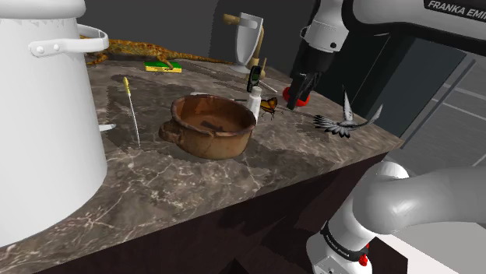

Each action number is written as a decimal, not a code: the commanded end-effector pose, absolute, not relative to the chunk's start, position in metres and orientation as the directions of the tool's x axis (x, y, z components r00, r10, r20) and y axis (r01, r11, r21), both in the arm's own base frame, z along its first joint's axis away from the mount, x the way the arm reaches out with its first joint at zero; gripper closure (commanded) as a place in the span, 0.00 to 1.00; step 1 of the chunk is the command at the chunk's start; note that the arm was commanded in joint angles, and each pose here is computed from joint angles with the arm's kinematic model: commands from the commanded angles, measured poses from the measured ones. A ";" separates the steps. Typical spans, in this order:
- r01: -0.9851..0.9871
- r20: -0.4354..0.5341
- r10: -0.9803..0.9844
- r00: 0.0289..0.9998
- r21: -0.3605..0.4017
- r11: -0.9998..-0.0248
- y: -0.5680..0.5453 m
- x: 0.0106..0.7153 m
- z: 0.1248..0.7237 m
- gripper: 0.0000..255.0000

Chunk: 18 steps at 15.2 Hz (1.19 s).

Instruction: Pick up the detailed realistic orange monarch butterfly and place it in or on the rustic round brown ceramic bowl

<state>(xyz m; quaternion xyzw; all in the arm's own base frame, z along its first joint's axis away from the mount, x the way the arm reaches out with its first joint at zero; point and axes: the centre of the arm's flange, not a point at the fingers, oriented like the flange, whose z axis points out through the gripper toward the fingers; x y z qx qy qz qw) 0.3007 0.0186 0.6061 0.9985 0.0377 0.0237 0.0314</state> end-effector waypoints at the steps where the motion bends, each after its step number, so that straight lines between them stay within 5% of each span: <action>1: 0.074 0.045 0.077 0.996 0.065 -0.995 0.019 0.301 0.606 0.00; 4: -0.273 0.129 -0.260 0.957 0.098 -0.957 0.051 0.324 0.594 0.00; 8: -0.678 0.249 -0.643 0.725 0.095 -0.729 0.078 0.371 0.580 0.00; 18: -0.687 0.252 -0.651 0.716 0.094 -0.720 0.069 0.377 0.541 0.00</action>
